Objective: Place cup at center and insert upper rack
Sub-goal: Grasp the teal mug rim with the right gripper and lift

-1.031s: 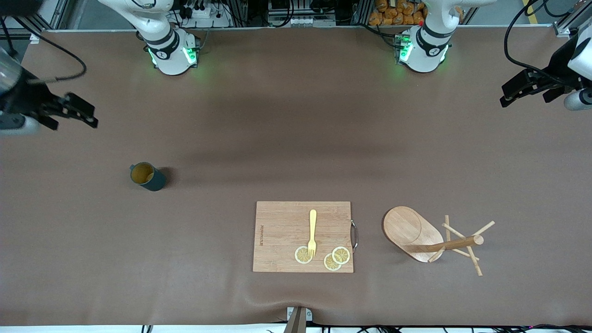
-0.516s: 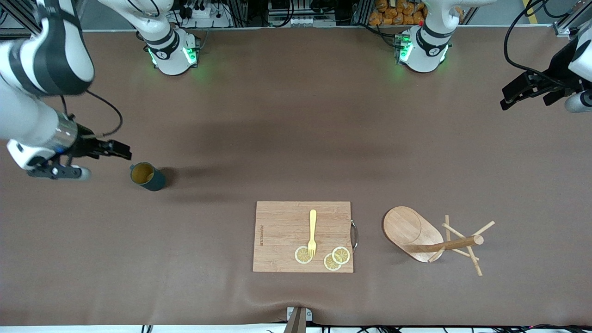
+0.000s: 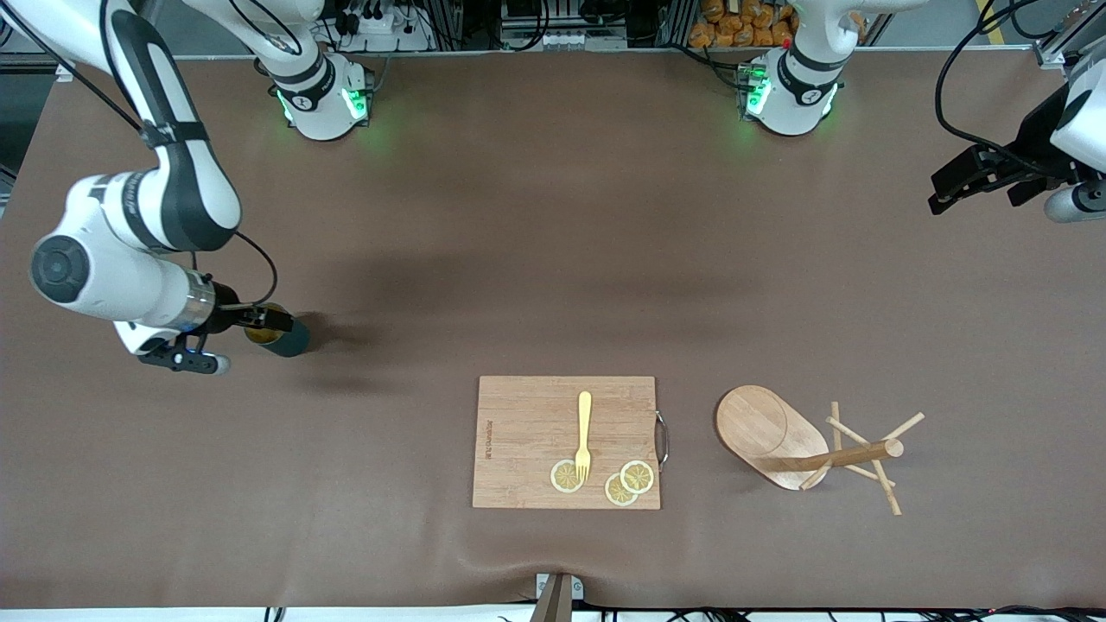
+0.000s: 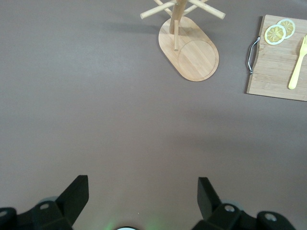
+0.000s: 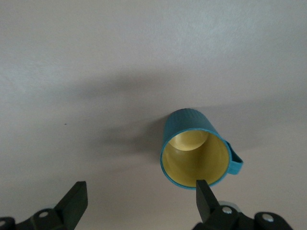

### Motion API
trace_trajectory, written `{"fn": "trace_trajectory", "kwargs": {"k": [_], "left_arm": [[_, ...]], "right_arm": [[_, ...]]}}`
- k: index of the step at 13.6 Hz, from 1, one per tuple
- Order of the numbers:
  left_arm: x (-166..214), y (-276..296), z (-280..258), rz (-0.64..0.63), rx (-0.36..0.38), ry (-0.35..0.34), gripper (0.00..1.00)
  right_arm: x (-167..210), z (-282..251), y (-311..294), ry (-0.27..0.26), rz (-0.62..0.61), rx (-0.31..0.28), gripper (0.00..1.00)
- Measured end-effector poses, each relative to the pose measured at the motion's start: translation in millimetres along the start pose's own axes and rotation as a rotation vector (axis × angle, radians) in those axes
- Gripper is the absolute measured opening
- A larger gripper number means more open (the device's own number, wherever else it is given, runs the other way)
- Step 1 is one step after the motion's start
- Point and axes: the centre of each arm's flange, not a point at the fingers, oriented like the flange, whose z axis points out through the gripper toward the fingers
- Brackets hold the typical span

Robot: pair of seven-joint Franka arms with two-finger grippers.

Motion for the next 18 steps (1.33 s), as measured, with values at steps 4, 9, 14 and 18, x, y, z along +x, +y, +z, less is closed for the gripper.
{"fn": "trace_trajectory", "kwargs": {"k": [4, 9, 14, 18], "left_arm": [[0.0, 0.1, 0.5, 0.0, 0.0, -0.001, 1.0], [-0.3, -0.1, -1.0, 0.0, -0.001, 0.004, 1.0], [1.6, 1.9, -2.5, 0.01, 0.0, 0.025, 1.0], [0.8, 7.4, -2.8, 0.021, 0.0, 0.029, 1.0]], "right_arm": [[7.7, 38.9, 4.9, -0.034, 0.051, 0.004, 1.0], [18.8, 64.6, 21.6, -0.032, 0.1, 0.005, 0.89], [23.5, 70.2, 37.7, -0.029, 0.126, -0.001, 0.26], [23.1, 66.8, 39.0, -0.03, 0.139, -0.01, 0.05]]}}
